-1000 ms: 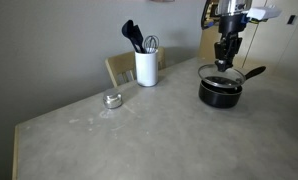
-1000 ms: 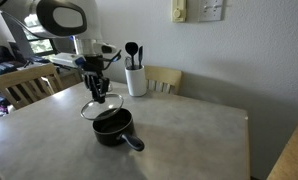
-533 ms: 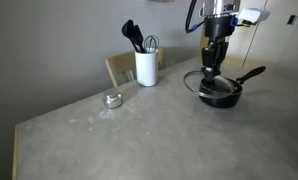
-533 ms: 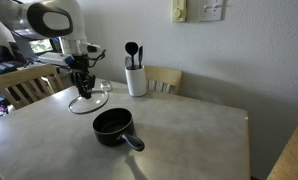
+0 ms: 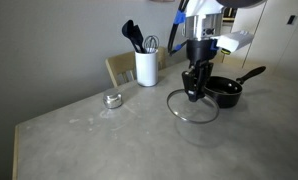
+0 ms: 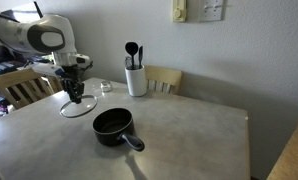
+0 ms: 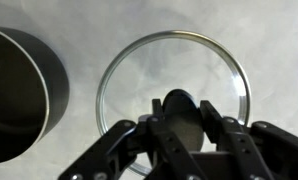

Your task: Remove the lid from the black pot

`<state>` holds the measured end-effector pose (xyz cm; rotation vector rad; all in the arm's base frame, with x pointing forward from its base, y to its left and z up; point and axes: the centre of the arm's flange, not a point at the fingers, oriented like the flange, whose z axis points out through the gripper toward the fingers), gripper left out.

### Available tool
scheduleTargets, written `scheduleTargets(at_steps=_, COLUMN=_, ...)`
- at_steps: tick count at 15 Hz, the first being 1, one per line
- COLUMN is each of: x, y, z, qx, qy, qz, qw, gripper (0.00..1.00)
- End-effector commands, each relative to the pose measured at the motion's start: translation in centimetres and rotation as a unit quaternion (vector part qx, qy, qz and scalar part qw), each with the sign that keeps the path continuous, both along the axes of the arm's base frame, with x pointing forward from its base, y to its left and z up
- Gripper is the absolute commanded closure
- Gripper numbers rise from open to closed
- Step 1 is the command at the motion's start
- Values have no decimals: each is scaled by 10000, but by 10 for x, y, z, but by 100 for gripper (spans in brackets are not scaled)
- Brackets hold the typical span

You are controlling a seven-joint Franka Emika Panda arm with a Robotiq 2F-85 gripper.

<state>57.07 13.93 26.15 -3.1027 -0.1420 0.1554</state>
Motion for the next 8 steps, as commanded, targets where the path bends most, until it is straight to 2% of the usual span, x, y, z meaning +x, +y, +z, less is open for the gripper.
scheduleTargets(at_steps=1, x=14, y=28, z=-27, qx=44, qy=-21, qz=-245, qw=9997, gripper=84)
scheduleTargets(at_steps=6, x=18, y=47, z=-59, qx=-20, qy=169, qz=-388, qw=9991, gripper=84)
scheduleTargets(at_steps=7, x=18, y=49, z=-63, qx=-32, qy=185, qz=-411, qw=9990, gripper=79)
scheduleTargets(at_steps=8, x=19, y=49, z=-66, qx=-35, qy=208, qz=-423, qw=9989, gripper=58)
